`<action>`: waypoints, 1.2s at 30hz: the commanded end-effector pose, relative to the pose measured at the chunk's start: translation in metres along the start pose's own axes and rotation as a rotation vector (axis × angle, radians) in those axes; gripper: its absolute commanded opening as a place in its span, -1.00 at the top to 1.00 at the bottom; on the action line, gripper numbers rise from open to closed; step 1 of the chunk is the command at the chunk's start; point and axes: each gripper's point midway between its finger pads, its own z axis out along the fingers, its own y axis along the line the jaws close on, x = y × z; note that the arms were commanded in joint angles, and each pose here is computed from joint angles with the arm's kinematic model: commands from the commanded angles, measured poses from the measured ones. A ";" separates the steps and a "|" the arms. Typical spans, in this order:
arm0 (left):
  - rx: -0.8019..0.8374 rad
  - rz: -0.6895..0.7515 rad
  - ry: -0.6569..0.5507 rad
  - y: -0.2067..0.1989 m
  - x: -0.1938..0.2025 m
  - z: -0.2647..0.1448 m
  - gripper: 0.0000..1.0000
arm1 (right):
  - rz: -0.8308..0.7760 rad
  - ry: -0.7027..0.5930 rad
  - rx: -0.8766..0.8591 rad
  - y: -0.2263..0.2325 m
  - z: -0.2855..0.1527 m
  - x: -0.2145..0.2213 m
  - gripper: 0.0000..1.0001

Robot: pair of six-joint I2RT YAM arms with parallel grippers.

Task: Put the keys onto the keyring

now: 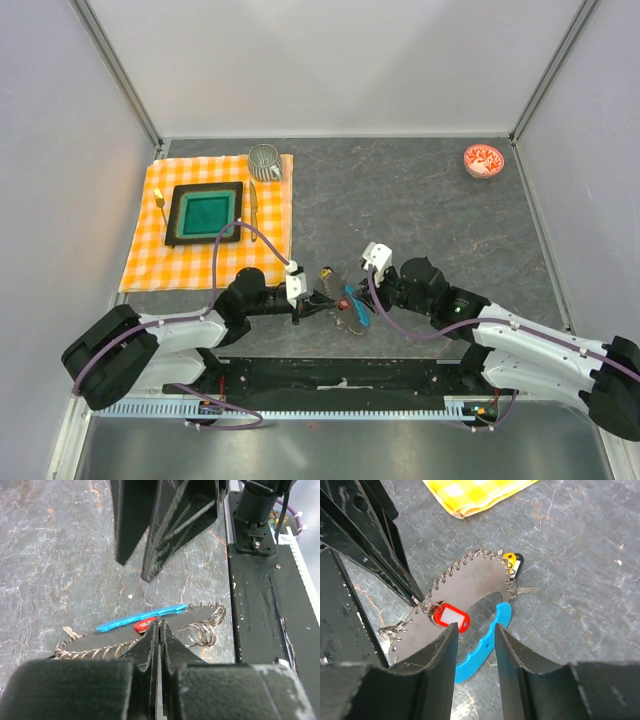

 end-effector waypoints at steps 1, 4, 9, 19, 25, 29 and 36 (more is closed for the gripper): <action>-0.021 0.046 -0.158 0.004 -0.038 0.003 0.96 | 0.106 -0.110 -0.050 0.010 0.004 -0.006 0.17; -0.013 0.044 -0.175 0.002 -0.039 0.003 0.96 | 0.120 -0.131 -0.095 0.016 0.008 -0.003 0.17; 0.010 0.053 -0.180 -0.002 -0.040 0.002 0.96 | 0.119 -0.157 -0.170 0.024 0.014 -0.001 0.16; 0.038 0.065 -0.175 -0.005 -0.041 0.005 0.96 | 0.060 -0.216 -0.250 0.034 0.012 -0.008 0.02; 0.079 0.071 -0.205 -0.011 -0.047 0.006 0.96 | 0.081 -0.196 -0.278 0.037 0.024 0.002 0.10; 0.077 0.076 -0.212 -0.011 -0.049 0.005 0.96 | 0.083 -0.168 -0.282 0.037 0.029 0.011 0.15; 0.022 0.072 -0.215 -0.007 -0.047 -0.001 0.96 | 0.076 -0.153 -0.230 0.029 0.025 0.017 0.17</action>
